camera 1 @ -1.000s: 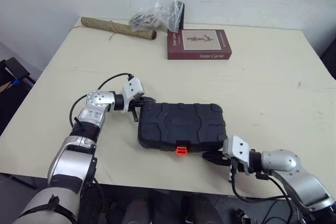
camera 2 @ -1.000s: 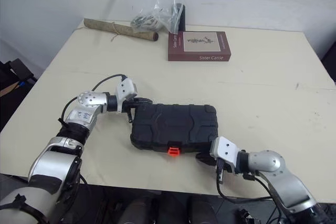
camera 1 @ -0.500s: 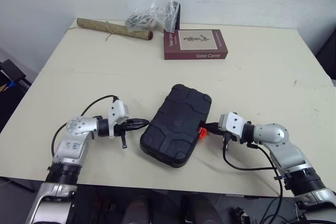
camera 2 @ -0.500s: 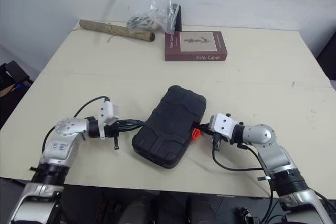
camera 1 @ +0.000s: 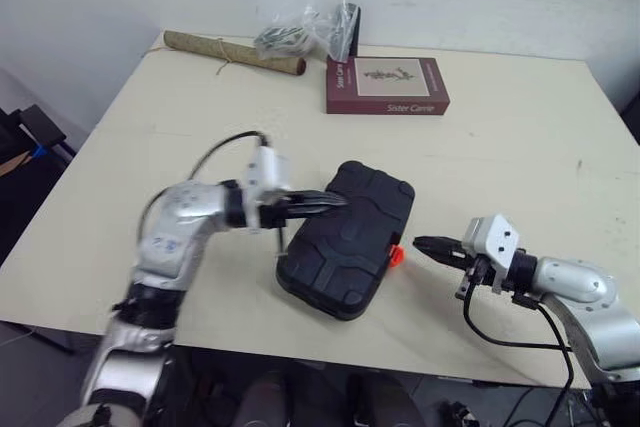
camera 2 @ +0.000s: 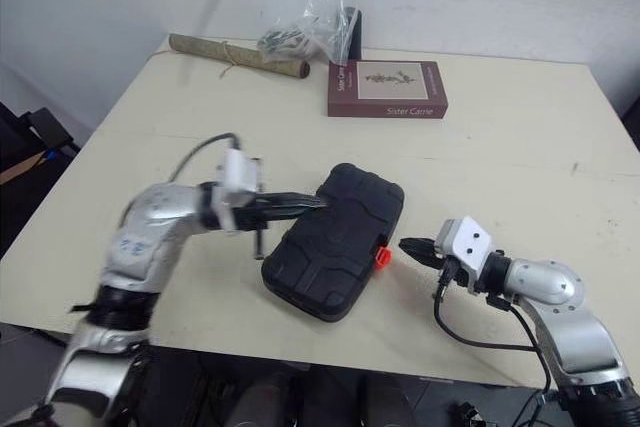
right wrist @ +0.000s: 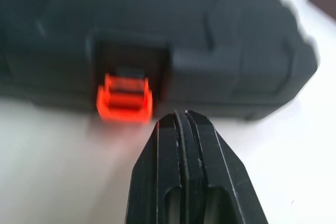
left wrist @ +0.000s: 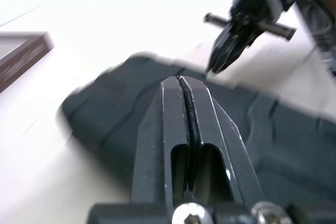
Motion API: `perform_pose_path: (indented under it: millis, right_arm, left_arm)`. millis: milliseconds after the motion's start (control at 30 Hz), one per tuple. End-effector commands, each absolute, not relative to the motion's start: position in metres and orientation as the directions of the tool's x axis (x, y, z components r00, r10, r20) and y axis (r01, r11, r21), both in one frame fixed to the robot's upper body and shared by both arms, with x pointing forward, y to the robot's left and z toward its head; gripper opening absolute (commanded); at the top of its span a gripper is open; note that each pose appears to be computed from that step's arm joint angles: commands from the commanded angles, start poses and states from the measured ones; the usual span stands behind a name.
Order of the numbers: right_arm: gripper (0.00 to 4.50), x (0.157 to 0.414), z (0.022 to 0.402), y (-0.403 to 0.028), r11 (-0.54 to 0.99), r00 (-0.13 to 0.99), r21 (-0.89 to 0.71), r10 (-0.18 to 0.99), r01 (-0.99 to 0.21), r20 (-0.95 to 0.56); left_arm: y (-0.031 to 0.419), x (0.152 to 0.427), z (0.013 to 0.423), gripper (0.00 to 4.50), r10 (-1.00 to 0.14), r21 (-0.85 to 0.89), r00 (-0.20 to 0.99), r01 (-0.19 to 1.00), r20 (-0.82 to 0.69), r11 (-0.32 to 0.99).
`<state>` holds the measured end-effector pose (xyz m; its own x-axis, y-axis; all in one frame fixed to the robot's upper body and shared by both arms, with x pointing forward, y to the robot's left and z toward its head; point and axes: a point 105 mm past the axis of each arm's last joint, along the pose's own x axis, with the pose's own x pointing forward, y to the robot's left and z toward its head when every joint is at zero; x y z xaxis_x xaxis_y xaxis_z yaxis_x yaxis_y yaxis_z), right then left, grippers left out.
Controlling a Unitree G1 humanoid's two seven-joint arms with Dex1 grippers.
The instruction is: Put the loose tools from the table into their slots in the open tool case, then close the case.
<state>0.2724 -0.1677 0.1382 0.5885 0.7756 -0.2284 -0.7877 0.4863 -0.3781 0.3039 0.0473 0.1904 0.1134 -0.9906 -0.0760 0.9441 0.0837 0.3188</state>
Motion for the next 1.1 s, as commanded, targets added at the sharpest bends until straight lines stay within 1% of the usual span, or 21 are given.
perform_pose_path:
  millis: [33,100,267,333,400,500,633,833,900,967,1033,1100]
  right_arm:
    - [0.03,0.264,0.149,-0.154,0.484,0.580,-0.376,0.790,-0.790,-0.200]
    - [0.03,0.261,0.143,-0.148,0.484,0.575,-0.363,0.791,-0.796,-0.207]
    - [0.03,0.256,0.123,-0.144,0.509,0.587,-0.314,0.771,-0.802,-0.248]
    - [0.03,0.253,0.109,-0.149,0.525,0.597,-0.292,0.751,-0.799,-0.282]
    - [0.03,0.250,0.099,-0.157,0.537,0.610,-0.294,0.729,-0.791,-0.312]
    - [0.03,0.248,0.101,-0.167,0.589,0.647,-0.267,0.705,-0.763,-0.292]
    - [0.03,0.245,0.089,-0.168,0.598,0.636,-0.221,0.698,-0.771,-0.329]
    - [0.03,0.265,0.073,-0.147,0.619,0.632,-0.147,0.718,-0.771,-0.291]
    - [0.03,0.274,0.078,-0.136,0.633,0.639,-0.112,0.730,-0.766,-0.242]
    - [0.03,0.281,0.083,-0.127,0.619,0.632,-0.131,0.745,-0.774,-0.212]
    - [0.03,0.286,0.089,-0.119,0.610,0.625,-0.135,0.758,-0.781,-0.188]
    - [0.03,0.285,0.099,-0.112,0.587,0.597,-0.110,0.784,-0.802,-0.173]
  left_arm:
    - [0.025,0.311,0.166,0.00,-0.977,0.332,0.085,0.943,-0.197,0.015]
    - [0.012,0.317,0.153,0.00,-0.971,0.272,0.083,0.962,-0.226,0.019]
    - [0.011,0.326,0.122,0.00,-0.929,0.257,0.113,0.966,-0.353,0.020]
    - [0.012,0.328,0.121,0.00,-0.931,0.228,0.129,0.972,-0.341,0.052]
    - [0.015,0.328,0.119,0.00,-0.926,0.236,0.138,0.970,-0.353,0.055]
    - [0.020,0.329,0.120,0.00,-0.924,0.244,0.156,0.967,-0.348,0.071]
    - [0.029,0.331,0.122,0.00,-0.920,0.262,0.174,0.962,-0.350,0.083]
    - [0.038,0.330,0.124,0.00,-0.905,0.262,0.174,0.962,-0.389,0.072]
    - [0.040,0.328,0.124,0.00,-0.894,0.252,0.161,0.966,-0.417,0.057]
    - [0.043,0.328,0.121,0.00,-0.879,0.239,0.157,0.970,-0.451,0.050]
    - [0.046,0.327,0.117,0.00,-0.870,0.212,0.152,0.976,-0.469,0.056]
    - [0.048,0.321,0.106,0.00,-0.863,0.170,0.121,0.984,-0.490,0.041]
